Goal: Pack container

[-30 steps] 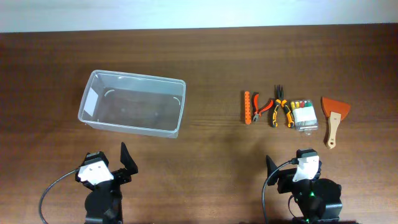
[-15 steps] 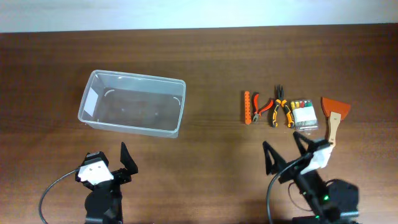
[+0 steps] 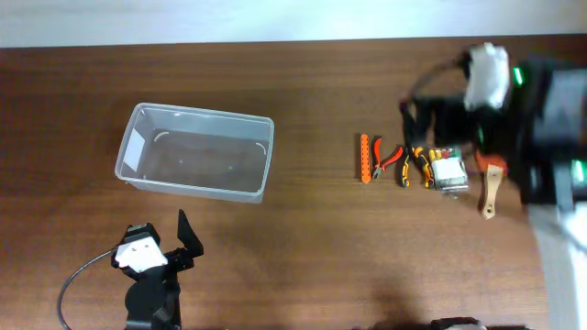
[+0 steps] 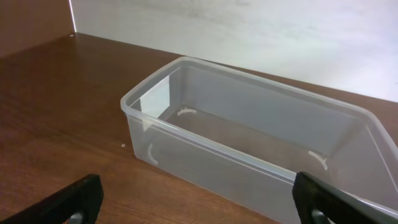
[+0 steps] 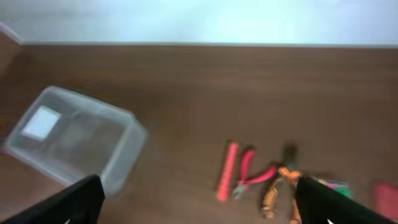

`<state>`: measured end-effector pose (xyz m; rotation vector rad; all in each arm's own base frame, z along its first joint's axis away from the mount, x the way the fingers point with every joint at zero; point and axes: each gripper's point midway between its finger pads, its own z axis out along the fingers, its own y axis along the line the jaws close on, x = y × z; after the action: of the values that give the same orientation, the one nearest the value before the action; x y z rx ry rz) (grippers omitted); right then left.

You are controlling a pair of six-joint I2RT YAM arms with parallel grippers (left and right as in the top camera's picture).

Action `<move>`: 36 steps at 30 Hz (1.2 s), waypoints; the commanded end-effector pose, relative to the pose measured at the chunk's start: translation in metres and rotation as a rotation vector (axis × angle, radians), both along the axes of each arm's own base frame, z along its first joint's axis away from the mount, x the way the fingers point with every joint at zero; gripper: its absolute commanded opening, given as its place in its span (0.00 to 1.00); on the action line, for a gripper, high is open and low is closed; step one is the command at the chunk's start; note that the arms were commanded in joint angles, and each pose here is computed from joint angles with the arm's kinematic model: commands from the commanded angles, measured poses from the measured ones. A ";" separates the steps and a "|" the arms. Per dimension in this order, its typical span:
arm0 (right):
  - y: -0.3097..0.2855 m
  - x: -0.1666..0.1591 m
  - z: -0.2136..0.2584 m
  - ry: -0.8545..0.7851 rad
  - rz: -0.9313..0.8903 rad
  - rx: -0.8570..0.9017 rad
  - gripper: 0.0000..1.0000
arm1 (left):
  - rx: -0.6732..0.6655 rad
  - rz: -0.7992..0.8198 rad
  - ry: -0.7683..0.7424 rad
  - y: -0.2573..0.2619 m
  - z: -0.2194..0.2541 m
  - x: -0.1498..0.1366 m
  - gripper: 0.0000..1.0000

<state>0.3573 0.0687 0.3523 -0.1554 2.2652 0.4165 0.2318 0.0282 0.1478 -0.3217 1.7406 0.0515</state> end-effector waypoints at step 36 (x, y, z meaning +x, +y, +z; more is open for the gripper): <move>0.248 0.028 -0.284 0.535 -0.190 -0.217 0.76 | 0.009 -0.003 0.002 0.000 -0.001 0.000 0.99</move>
<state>0.3820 0.3141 0.0766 0.0534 2.8290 0.1454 0.2318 0.0282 0.1478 -0.3218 1.7406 0.0514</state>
